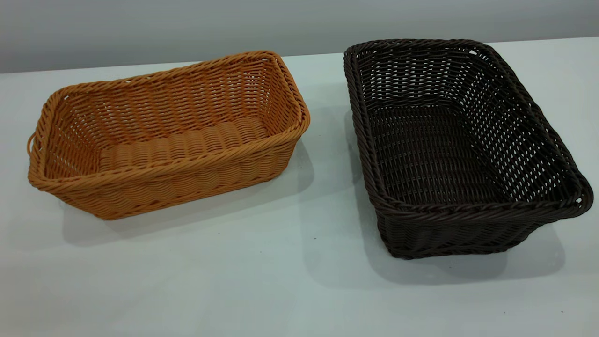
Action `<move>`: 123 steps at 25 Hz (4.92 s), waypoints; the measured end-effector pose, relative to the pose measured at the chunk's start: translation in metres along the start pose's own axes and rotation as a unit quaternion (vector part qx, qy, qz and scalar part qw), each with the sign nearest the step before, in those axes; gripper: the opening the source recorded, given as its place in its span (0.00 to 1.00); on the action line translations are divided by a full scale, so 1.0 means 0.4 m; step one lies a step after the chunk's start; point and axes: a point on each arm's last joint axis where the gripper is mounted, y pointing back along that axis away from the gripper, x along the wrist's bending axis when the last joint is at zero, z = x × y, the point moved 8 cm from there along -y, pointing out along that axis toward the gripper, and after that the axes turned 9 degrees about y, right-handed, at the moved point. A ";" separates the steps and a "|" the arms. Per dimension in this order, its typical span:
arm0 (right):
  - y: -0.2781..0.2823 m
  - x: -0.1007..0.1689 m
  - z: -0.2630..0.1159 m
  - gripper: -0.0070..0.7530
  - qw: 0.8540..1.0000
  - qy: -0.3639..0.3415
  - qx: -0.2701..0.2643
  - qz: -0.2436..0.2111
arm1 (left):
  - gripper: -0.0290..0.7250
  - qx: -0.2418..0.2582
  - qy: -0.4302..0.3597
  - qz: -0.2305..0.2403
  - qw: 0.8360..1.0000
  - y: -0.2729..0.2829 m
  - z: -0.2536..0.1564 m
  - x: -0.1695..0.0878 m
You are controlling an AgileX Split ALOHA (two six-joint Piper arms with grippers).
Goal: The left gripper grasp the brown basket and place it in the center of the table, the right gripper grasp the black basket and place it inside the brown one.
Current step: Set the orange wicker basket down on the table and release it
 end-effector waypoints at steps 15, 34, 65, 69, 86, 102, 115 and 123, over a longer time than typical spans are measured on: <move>0.000 0.000 0.000 0.02 1.000 0.000 0.000 0.000 | 0.04 0.000 0.000 0.000 1.000 0.000 0.000 0.000; 0.000 0.002 0.000 0.02 1.000 -0.001 0.000 0.002 | 0.04 -0.006 -0.001 0.003 1.000 0.000 0.005 0.002; -0.085 0.171 0.115 0.57 0.970 -0.075 0.080 0.217 | 0.56 0.068 -0.202 -0.016 0.977 -0.127 0.222 0.004; -0.119 0.201 0.168 0.60 0.954 -0.146 0.066 0.255 | 0.57 0.111 -0.217 -0.022 0.970 -0.212 0.235 0.017; -0.199 0.252 0.214 0.60 0.855 -0.399 0.156 0.292 | 0.57 0.199 -0.366 -0.124 0.900 -0.467 0.162 -0.071; -0.266 0.231 0.182 0.60 0.787 -0.534 0.224 0.210 | 0.57 0.269 -0.379 -0.137 0.875 -0.657 0.030 -0.076; -0.390 0.237 0.083 0.60 0.741 -0.571 0.332 0.121 | 0.57 0.283 -0.393 -0.144 0.863 -0.689 0.000 -0.072; -0.415 0.324 0.056 0.60 0.739 -0.559 0.359 0.110 | 0.57 0.268 -0.397 -0.144 0.866 -0.700 0.043 -0.087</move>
